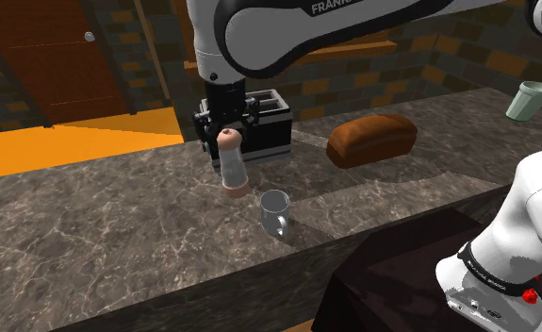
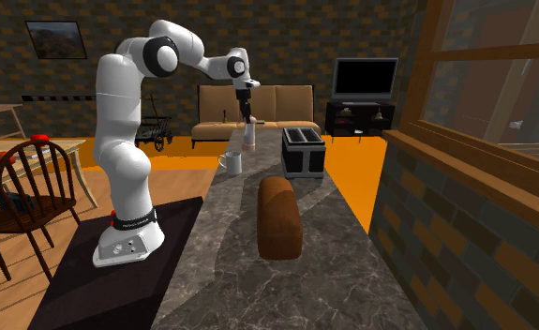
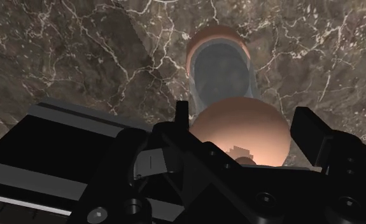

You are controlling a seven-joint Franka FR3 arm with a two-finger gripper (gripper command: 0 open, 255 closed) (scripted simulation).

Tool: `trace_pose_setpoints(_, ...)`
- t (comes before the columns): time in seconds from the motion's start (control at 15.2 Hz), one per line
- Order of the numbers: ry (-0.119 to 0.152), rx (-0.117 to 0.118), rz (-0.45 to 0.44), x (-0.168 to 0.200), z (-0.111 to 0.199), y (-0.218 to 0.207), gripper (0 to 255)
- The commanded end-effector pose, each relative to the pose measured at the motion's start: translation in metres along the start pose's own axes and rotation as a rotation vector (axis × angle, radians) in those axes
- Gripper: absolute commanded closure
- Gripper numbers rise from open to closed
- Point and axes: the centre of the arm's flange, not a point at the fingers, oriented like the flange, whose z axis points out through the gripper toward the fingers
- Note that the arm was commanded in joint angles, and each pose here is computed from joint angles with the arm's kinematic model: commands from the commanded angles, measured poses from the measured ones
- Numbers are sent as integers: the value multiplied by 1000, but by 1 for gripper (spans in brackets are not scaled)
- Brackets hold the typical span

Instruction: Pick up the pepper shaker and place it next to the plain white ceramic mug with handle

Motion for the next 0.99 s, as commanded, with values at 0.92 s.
trace_pose_setpoints(0.92, 1, 1, 0, -7, 84, 2, 255)
